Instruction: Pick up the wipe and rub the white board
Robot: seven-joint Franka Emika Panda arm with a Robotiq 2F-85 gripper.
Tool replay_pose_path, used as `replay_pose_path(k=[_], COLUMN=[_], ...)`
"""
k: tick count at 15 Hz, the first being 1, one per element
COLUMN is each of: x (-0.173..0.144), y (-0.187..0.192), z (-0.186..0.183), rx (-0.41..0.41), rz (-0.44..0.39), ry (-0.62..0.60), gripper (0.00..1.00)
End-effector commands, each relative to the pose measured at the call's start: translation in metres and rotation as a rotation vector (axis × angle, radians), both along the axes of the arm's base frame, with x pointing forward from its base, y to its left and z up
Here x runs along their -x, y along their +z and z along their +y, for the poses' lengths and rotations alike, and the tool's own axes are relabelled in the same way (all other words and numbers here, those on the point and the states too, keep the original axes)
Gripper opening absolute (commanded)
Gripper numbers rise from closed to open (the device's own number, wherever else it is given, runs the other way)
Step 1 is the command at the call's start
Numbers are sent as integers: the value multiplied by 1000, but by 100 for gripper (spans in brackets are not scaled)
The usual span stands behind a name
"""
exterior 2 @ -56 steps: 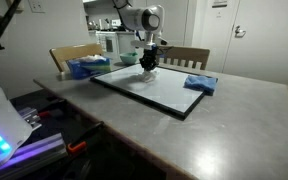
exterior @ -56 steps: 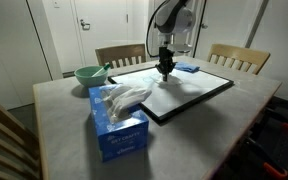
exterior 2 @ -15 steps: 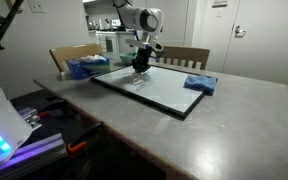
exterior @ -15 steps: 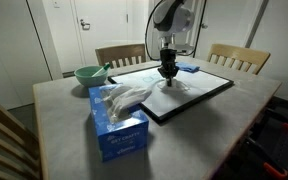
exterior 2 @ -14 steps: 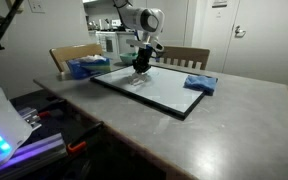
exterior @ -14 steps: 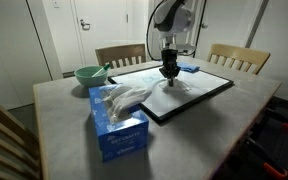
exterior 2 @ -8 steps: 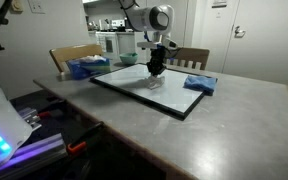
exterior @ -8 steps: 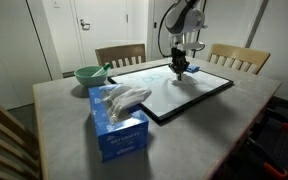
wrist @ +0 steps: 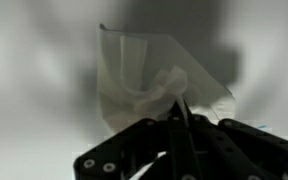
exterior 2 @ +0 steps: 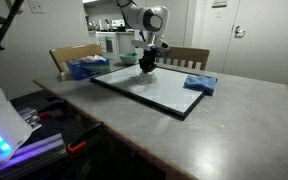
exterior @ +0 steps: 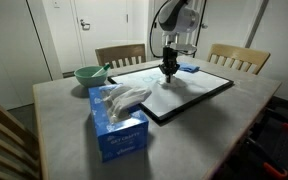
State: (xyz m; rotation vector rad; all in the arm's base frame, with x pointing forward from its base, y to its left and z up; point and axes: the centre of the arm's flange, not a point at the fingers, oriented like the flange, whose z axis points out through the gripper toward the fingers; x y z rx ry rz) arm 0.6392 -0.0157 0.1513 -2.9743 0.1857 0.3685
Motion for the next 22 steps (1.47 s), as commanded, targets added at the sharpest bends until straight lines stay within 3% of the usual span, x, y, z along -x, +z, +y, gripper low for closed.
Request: replay_pose_path(k=[1,3,6,10,22], x=[24,38,40,16,-75], y=[-28,-33,-39,-44,-41], z=[15,3,-23,-37,50], rx=[-71,-42,64,129,135], rz=[127,183,242,218,91], ry=[89,87,73,70,227], gripper=[0,0,0,0,0])
